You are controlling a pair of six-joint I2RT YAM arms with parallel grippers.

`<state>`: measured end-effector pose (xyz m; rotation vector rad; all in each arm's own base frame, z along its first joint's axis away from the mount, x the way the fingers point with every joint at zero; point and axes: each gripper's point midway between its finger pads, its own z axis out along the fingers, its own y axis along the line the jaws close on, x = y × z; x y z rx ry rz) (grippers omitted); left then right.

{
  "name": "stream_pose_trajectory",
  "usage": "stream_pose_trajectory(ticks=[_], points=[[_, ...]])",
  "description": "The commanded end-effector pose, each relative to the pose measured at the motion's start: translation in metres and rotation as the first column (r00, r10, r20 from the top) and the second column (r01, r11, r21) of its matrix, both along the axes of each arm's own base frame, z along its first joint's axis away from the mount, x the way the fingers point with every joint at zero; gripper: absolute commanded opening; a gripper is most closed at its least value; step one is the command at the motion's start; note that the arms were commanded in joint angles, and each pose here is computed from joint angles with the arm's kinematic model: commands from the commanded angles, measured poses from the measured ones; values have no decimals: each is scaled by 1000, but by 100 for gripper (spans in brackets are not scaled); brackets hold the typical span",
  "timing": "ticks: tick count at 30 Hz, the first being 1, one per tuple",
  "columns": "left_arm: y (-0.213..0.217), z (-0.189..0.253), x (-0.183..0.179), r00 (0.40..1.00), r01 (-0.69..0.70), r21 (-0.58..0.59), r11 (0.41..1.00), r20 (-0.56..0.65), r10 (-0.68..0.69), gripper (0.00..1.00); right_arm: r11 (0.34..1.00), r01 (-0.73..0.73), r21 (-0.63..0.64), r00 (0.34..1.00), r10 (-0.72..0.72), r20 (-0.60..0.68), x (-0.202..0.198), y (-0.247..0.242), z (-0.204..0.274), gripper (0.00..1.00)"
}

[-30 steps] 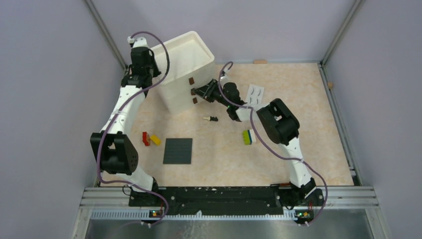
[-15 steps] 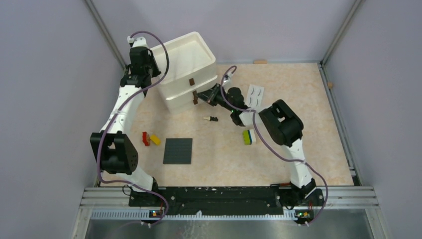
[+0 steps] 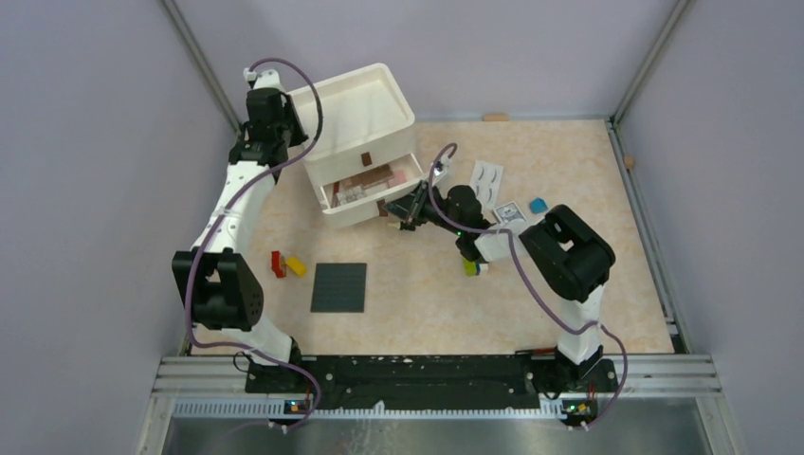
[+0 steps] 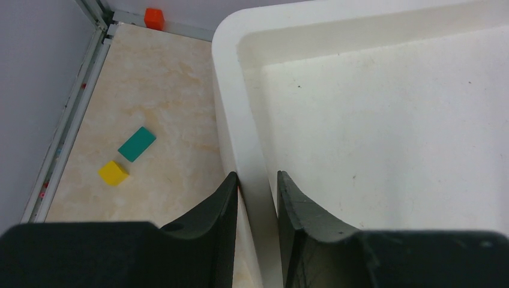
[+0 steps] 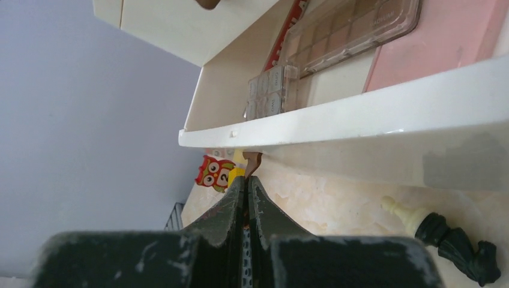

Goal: Organize the makeup
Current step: Open the drawer in the storage box.

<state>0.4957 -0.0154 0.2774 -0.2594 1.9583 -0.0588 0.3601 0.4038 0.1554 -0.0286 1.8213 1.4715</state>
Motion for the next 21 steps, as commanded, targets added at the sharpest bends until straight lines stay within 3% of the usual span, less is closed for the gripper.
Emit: stream_pose_trajectory(ticks=[1, 12, 21], points=[[-20, -42, -12, 985, 83, -47, 995, -150, -90, 24, 999, -40, 16, 994, 38, 102, -22, 1, 30, 0], [-19, -41, -12, 985, 81, -46, 996, -150, -87, 24, 999, -33, -25, 997, 35, 76, -43, -10, 20, 0], [-19, -41, -13, 985, 84, -49, 995, -149, -91, 26, 991, -5, -137, 1000, 8, 24, -39, -13, -3, 0]])
